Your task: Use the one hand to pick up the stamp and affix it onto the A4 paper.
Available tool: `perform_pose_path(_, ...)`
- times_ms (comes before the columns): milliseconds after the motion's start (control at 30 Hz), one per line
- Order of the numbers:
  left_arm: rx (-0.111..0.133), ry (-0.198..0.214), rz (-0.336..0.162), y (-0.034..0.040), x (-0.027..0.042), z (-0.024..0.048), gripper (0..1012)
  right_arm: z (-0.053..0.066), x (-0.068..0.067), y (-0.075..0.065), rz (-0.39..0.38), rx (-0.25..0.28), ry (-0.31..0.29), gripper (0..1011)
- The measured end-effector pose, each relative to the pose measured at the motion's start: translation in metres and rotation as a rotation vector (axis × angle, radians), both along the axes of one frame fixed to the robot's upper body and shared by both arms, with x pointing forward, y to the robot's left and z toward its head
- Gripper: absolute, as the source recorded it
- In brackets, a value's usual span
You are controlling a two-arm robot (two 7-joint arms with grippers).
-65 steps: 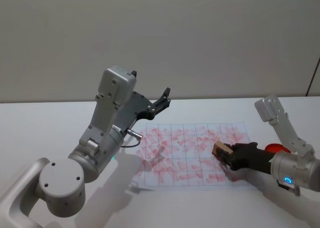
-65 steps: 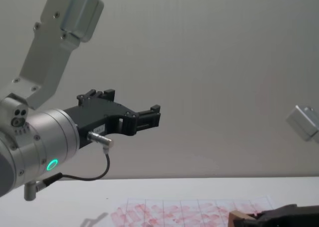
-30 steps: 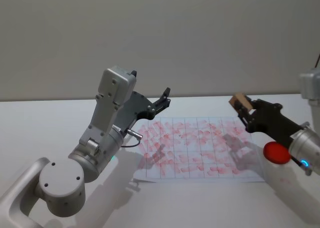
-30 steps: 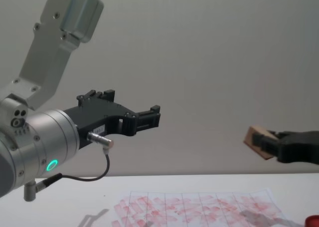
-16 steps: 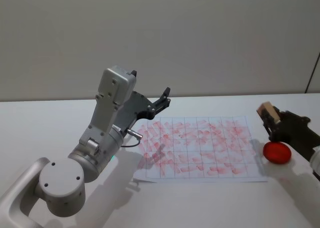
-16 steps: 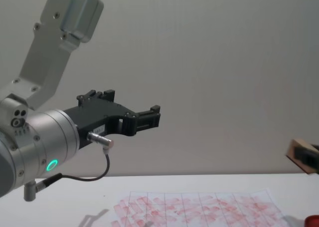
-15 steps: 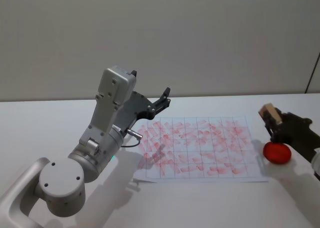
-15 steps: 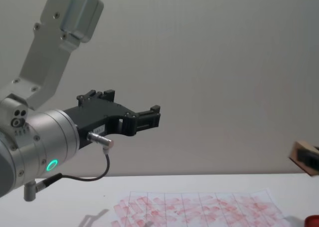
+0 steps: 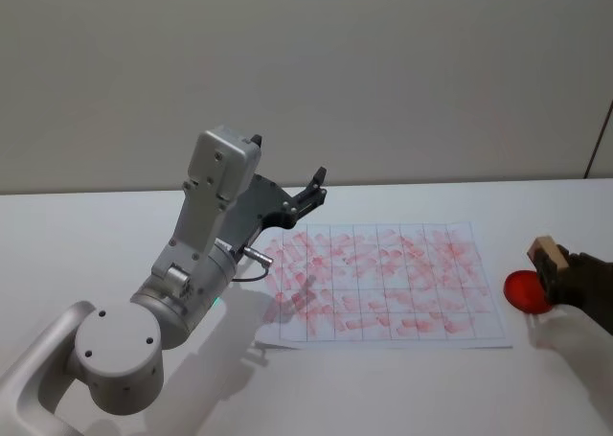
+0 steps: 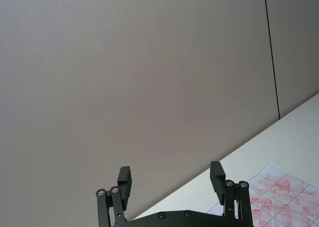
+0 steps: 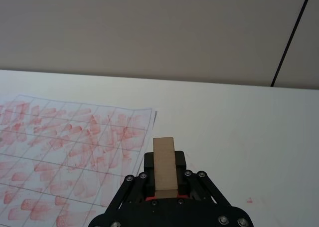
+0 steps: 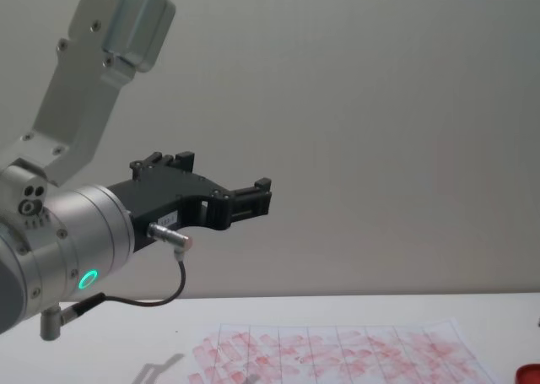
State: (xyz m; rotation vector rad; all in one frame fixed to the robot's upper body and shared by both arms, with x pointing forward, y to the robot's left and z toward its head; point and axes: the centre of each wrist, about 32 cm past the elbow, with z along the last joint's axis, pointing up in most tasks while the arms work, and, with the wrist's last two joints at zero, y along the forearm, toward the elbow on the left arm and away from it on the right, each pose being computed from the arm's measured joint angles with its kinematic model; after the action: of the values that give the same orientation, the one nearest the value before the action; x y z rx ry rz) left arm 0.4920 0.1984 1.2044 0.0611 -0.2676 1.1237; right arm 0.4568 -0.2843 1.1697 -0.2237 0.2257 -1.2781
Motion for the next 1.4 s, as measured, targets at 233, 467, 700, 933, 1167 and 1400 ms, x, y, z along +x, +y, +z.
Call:
perform_pose_path(233,0.000,0.000,0.000,0.0000,0.0000,0.0000,1001,-0.003,0.005,-0.002,-0.011,-0.016,0.042,218)
perform_pose_path(467,0.000,0.000,0.000,0.0000,0.0000,0.0000,1001,-0.006,0.010,-0.003,-0.008,-0.029,0.067,219)
perform_pose_path(700,0.000,0.000,0.000,0.0000,0.0000,0.0000,1001,-0.008,0.015,-0.003,-0.004,-0.038,0.083,278)
perform_pose_path(933,0.000,0.000,0.000,0.0000,0.0000,0.0000,1001,-0.008,0.017,-0.002,-0.002,-0.043,0.093,541)
perform_pose_path(1167,0.000,0.000,0.000,0.0000,0.0000,0.0000,1001,-0.009,0.018,-0.002,-0.001,-0.046,0.097,739)
perform_pose_path(1400,0.000,0.000,0.000,0.0000,0.0000,0.0000,1001,-0.009,0.019,-0.002,0.000,-0.048,0.100,955)
